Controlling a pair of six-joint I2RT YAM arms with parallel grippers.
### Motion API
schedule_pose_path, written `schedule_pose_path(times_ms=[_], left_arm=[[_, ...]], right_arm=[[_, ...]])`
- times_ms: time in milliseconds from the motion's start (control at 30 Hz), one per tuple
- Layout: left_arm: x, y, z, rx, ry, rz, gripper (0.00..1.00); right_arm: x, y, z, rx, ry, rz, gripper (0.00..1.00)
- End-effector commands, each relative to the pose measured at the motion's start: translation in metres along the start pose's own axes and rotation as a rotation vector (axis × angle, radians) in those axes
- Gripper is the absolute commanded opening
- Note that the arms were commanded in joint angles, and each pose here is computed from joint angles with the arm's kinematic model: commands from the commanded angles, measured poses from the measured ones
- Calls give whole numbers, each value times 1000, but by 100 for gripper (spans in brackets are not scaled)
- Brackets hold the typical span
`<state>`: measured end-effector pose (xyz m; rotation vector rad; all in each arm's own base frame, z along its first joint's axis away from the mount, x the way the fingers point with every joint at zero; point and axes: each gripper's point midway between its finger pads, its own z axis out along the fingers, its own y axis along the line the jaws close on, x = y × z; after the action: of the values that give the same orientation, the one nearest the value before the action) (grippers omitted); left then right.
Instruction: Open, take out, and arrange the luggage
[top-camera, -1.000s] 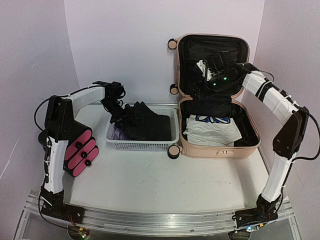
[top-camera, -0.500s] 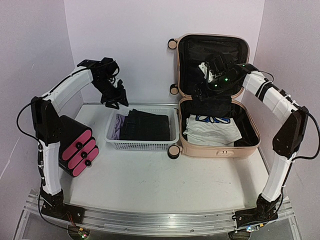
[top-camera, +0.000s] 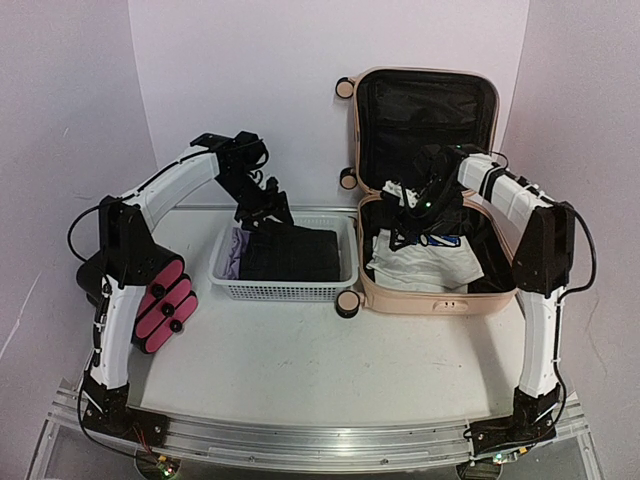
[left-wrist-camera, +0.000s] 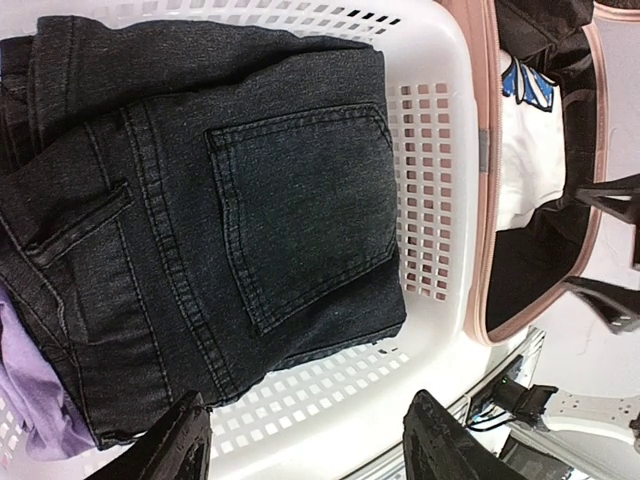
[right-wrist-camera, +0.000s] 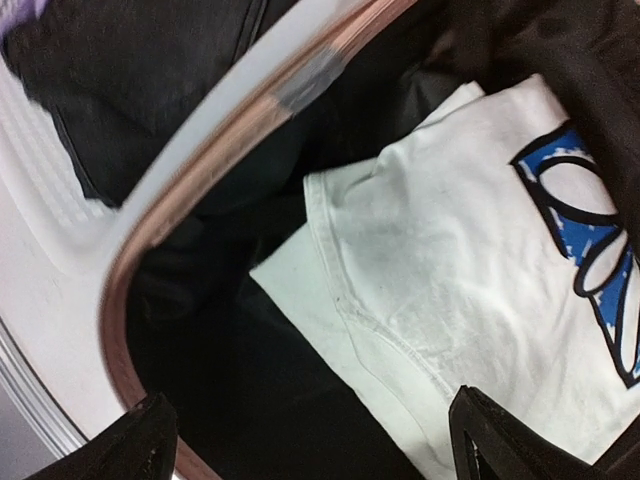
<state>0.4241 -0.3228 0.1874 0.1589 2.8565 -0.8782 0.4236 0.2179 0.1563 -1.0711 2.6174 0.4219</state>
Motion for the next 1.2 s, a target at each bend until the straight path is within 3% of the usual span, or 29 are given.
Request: schedule_pose_path(times_ms=[0,167,233,400,600,900,1167], left_arm=[[2,-22,-44,57,-68,17,67],[9,-9,-50,53,-44,-33,67],[11,-1,-53,49,-35,-60,67],[9,16,-56,37,-18,-112,67],[1,19,-56,47,-15,-132,67],[-4,23,-60,41,-29,-147,67],[-6,23,-61,45,-31,-156,67]], right_arm=[[12,7,11,16,109,-320,91],[21,5,36,8,181,-432,71],[23,8,46,-2,203,-467,70],[30,9,76,3,248,-531,81],[30,2,102,31,211,-560,92],[20,-22,131,168,138,-544,91],[27,-41,149,242,178,-549,87]])
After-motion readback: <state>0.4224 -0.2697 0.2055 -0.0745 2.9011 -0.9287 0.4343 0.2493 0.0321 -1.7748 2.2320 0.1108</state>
